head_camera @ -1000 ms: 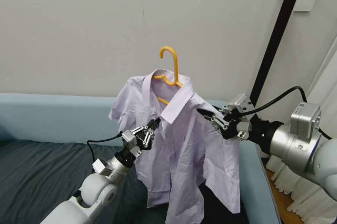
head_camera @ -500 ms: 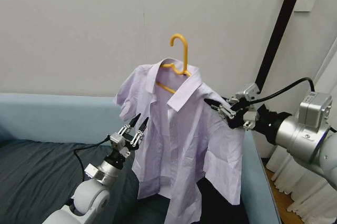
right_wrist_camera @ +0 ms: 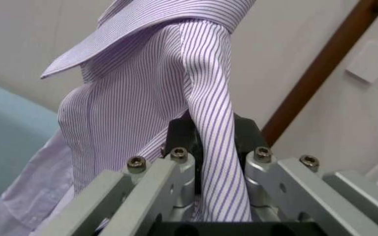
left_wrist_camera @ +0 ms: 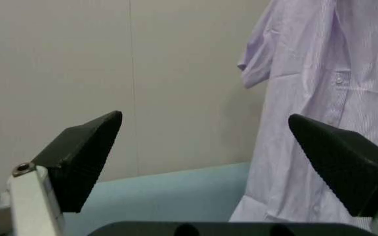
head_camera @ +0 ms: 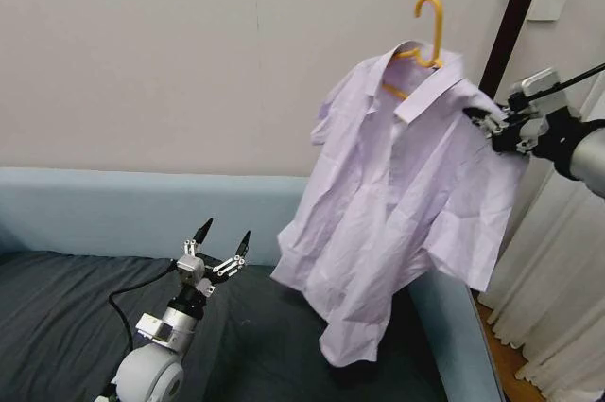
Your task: Pick up the clothes from the sofa and hang them on the clothes hanger.
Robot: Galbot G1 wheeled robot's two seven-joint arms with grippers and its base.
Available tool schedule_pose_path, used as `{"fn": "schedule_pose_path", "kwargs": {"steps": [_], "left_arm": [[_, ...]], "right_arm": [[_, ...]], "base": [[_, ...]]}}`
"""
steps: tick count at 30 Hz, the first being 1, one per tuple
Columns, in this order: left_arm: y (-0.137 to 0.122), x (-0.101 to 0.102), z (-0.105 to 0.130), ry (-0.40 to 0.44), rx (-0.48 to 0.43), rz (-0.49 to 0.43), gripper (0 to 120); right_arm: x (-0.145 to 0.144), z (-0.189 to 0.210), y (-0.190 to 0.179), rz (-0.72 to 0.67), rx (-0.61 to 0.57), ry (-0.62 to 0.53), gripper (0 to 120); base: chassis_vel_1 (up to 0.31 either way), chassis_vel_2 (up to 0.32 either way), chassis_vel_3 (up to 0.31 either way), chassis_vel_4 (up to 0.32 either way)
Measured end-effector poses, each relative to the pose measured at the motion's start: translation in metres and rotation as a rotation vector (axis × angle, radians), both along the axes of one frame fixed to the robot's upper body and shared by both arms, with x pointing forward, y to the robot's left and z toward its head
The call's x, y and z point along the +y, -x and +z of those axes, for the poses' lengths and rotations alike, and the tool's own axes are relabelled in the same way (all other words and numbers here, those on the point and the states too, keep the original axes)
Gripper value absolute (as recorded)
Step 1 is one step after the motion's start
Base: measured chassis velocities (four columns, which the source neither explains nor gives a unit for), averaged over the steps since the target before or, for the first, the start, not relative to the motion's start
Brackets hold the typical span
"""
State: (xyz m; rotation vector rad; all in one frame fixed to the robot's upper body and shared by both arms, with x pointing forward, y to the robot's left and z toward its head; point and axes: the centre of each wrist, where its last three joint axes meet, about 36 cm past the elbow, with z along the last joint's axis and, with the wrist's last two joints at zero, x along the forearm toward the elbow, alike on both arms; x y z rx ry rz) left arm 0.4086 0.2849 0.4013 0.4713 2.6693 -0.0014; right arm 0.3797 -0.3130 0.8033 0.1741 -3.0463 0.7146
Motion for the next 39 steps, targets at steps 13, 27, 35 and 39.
{"fn": "schedule_pose_path", "kwargs": {"steps": [13, 27, 35, 39], "left_arm": [[0.005, 0.003, 0.019, 0.002, -0.044, -0.002, 100], [0.001, 0.004, 0.027, 0.009, -0.074, 0.002, 100], [-0.010, 0.003, 0.023, 0.016, -0.070, -0.002, 100], [-0.013, 0.011, 0.018, 0.006, -0.059, 0.016, 100]], "right_arm": [[-0.042, 0.030, 0.000, -0.192, -0.036, 0.053, 7], [-0.093, 0.021, -0.033, -0.481, -0.044, 0.066, 7], [-0.115, -0.009, -0.078, -0.616, -0.048, -0.023, 7], [-0.114, -0.027, -0.114, -0.643, -0.038, -0.055, 7]], "base": [[0.000, 0.000, 0.000, 0.000], [0.000, 0.000, 0.000, 0.000], [0.000, 0.000, 0.000, 0.000], [0.000, 0.000, 0.000, 0.000]]}}
